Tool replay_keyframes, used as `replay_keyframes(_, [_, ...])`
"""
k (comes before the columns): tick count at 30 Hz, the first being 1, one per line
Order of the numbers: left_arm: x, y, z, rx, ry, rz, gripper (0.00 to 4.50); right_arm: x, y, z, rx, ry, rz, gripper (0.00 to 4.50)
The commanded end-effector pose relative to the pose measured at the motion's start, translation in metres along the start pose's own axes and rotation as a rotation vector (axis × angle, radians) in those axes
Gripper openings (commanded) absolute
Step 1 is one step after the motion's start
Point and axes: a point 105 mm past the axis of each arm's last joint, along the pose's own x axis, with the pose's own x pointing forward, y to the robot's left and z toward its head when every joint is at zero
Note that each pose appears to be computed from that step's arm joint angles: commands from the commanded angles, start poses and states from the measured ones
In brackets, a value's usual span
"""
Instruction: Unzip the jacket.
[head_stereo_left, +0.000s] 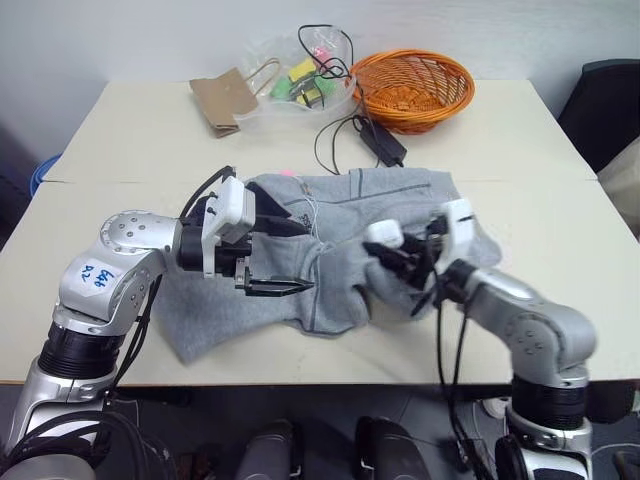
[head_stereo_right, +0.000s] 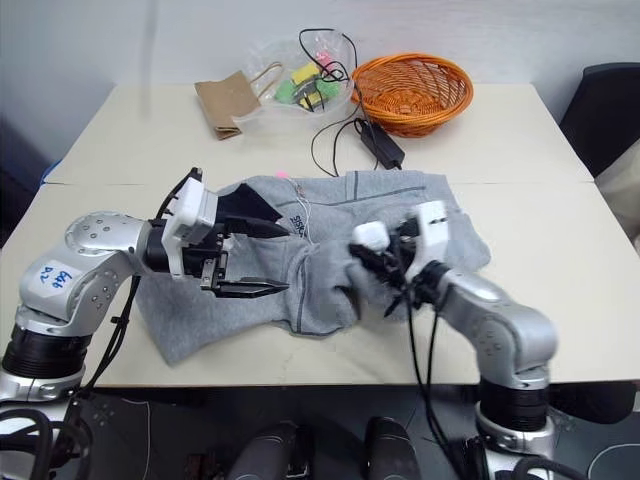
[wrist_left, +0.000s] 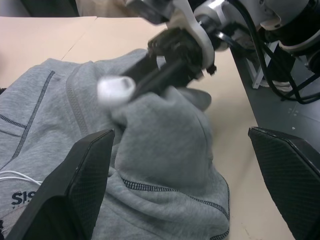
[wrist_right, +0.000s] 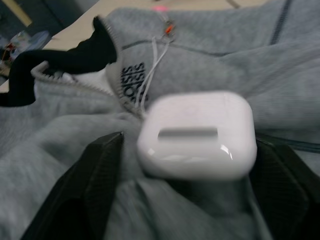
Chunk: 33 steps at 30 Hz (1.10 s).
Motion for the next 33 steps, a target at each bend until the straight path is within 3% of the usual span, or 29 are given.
replay_keyframes(1, [-0.005, -0.003, 0.009, 0.045, -0.008, 0.015, 4.50, -0.006, 0.003, 0.010, -0.119, -0.021, -0.013, 4.47])
replay_keyframes(7, [-0.003, -0.006, 0.007, 0.037, -0.011, 0.016, 4.50, -0.019, -0.013, 0.029, -0.201, -0.057, -0.087, 4.47])
replay_keyframes(12, [0.000, -0.005, 0.009, 0.041, -0.017, 0.011, 4.50, -0.008, -0.008, 0.032, -0.179, -0.067, -0.070, 4.47])
replay_keyframes(19, [-0.001, -0.003, 0.010, 0.047, -0.011, 0.012, 4.50, 0.014, -0.003, 0.010, -0.052, 0.004, -0.057, 4.47])
replay_keyframes(30, [-0.004, -0.004, 0.009, 0.045, 0.000, 0.019, 4.50, 0.018, -0.007, -0.007, 0.015, 0.060, -0.105, 4.47])
replay_keyframes(33, [-0.004, -0.003, 0.009, 0.045, 0.003, 0.022, 4.50, 0.018, -0.004, -0.010, 0.037, 0.062, -0.091, 3.91])
